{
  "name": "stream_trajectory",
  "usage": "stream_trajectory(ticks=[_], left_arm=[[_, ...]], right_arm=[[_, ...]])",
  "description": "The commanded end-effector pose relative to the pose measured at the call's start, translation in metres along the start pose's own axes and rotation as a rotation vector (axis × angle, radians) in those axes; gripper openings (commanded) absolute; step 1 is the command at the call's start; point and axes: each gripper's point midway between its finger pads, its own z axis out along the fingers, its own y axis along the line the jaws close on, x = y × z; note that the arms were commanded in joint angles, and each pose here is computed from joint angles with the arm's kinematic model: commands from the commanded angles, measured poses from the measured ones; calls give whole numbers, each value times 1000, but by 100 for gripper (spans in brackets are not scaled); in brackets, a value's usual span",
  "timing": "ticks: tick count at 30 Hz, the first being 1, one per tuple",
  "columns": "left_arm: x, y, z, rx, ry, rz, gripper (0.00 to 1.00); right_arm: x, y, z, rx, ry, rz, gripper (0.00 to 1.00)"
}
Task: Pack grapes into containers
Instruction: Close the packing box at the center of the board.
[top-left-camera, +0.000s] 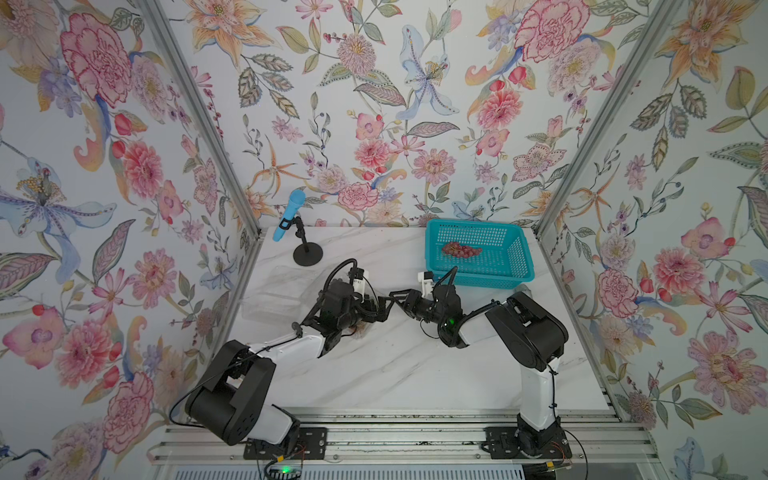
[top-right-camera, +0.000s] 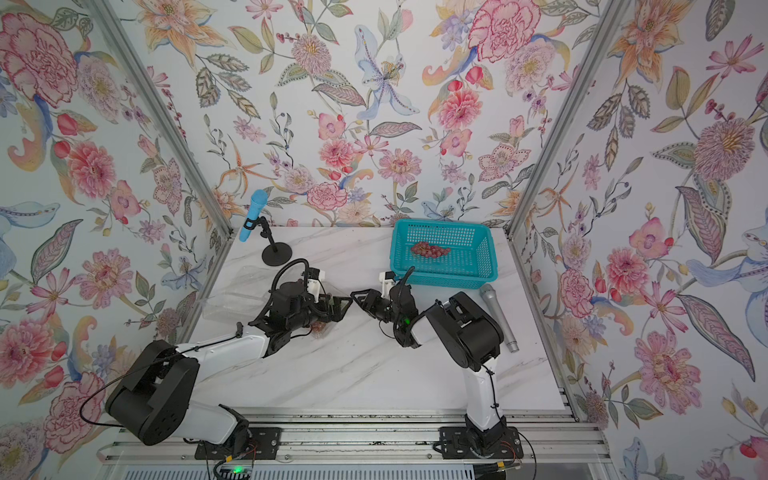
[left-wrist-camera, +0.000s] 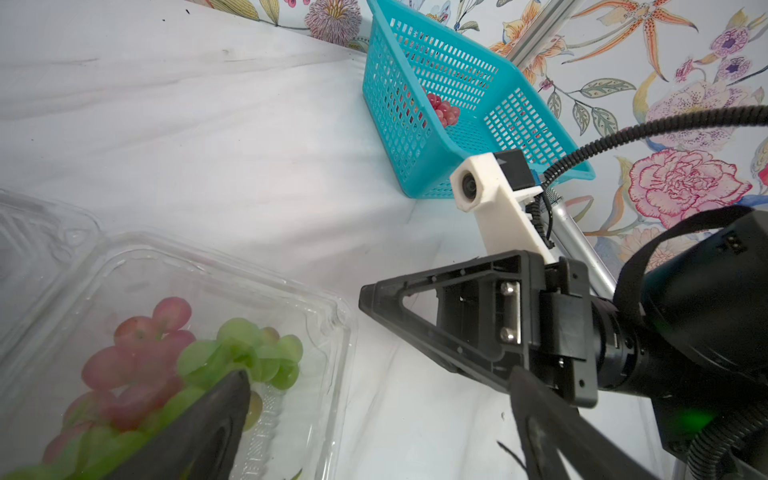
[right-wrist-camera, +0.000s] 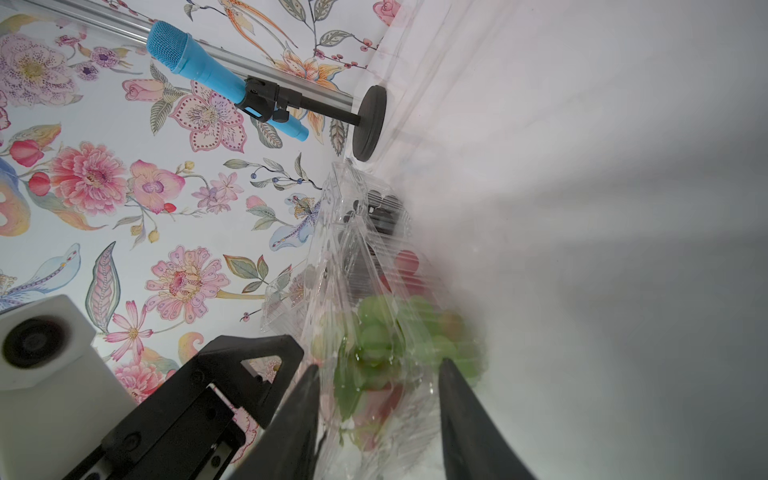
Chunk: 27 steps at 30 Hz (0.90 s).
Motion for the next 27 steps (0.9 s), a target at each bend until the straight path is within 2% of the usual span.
stream_trajectory(ticks=[1, 9, 27], left_arm=[[6, 11, -6, -33, 5, 6, 100], [11, 25, -12, -57, 7, -9, 100], [35, 38, -11, -67, 35, -43, 100]], right_arm=[[5, -5, 7, -3, 23, 8, 46], [4, -18, 12, -2, 21, 43, 42], [8, -13, 27, -63, 27, 79, 28]])
